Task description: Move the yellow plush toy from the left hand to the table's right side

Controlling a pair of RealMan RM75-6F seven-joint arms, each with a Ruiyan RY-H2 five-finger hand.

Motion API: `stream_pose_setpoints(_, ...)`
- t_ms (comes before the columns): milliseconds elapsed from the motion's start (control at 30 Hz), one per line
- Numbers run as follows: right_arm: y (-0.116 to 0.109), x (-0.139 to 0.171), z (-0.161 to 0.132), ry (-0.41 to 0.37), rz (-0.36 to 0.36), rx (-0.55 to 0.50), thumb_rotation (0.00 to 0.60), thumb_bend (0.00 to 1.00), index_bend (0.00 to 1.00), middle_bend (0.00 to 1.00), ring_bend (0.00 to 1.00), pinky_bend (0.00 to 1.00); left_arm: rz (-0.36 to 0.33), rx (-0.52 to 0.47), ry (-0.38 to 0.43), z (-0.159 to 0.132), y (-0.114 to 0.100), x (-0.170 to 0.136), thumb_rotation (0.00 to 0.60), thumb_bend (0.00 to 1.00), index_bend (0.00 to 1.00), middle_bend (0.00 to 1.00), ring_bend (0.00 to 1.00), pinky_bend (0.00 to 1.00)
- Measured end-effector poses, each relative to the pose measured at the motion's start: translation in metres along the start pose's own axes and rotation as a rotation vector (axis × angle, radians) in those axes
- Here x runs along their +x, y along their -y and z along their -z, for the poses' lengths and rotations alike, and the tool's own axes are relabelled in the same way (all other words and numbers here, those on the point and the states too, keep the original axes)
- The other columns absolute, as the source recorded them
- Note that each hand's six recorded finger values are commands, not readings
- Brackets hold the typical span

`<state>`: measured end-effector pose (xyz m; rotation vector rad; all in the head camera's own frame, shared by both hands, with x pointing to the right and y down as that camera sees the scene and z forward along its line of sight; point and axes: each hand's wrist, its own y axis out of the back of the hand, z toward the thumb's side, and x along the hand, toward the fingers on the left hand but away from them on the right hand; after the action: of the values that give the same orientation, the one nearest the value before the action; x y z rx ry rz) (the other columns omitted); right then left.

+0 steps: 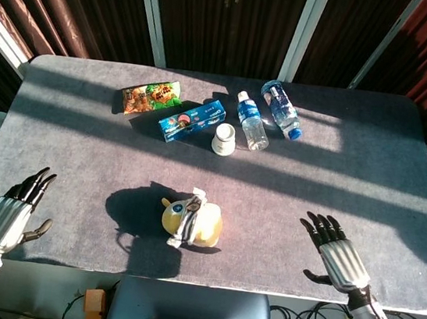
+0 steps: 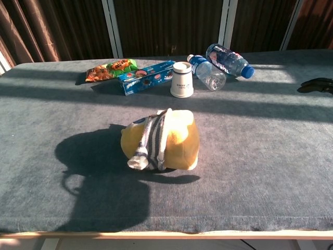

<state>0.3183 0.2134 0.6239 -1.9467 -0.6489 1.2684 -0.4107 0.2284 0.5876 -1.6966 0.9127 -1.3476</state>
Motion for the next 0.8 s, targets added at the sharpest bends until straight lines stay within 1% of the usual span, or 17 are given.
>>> stream_pose_setpoints(133,0.012,-0.036,-0.031,-0.073,-0.003,-0.039,0.600,0.00,0.00,0.00,0.00,0.03,-0.003,0.011,-0.001,0.003,-0.001,-0.006,0.600,0.28,0.00,0.00,0.11,0.29)
stream_pose_setpoints(333,0.033,-0.089,-0.083,-0.169,-0.056,-0.126,0.600,0.00,0.00,0.00,0.00,0.03,0.004,-0.001,-0.019,0.005,-0.002,-0.006,0.600,0.28,0.00,0.00,0.11,0.29)
stream_pose_setpoints(400,0.035,-0.099,-0.100,-0.195,-0.061,-0.156,0.600,0.00,0.00,0.00,0.00,0.03,0.003,0.001,-0.017,0.005,-0.002,-0.006,0.600,0.28,0.00,0.00,0.11,0.29)
stream_pose_setpoints(600,0.041,-0.114,-0.136,-0.243,-0.048,-0.196,0.600,0.00,0.00,0.00,0.00,0.03,0.004,0.000,-0.003,0.003,-0.003,-0.008,0.600,0.28,0.00,0.00,0.11,0.29)
stream_pose_setpoints(700,0.048,-0.124,-0.150,-0.248,-0.051,-0.194,0.600,0.00,0.00,0.00,0.00,0.05,0.005,-0.004,0.002,0.002,-0.003,-0.008,0.600,0.28,0.00,0.00,0.11,0.29)
stream_pose_setpoints(800,0.056,-0.135,-0.160,-0.238,-0.050,-0.180,0.600,0.00,0.00,0.00,0.00,0.10,0.008,-0.008,0.000,0.003,-0.004,-0.009,0.600,0.28,0.00,0.00,0.11,0.29)
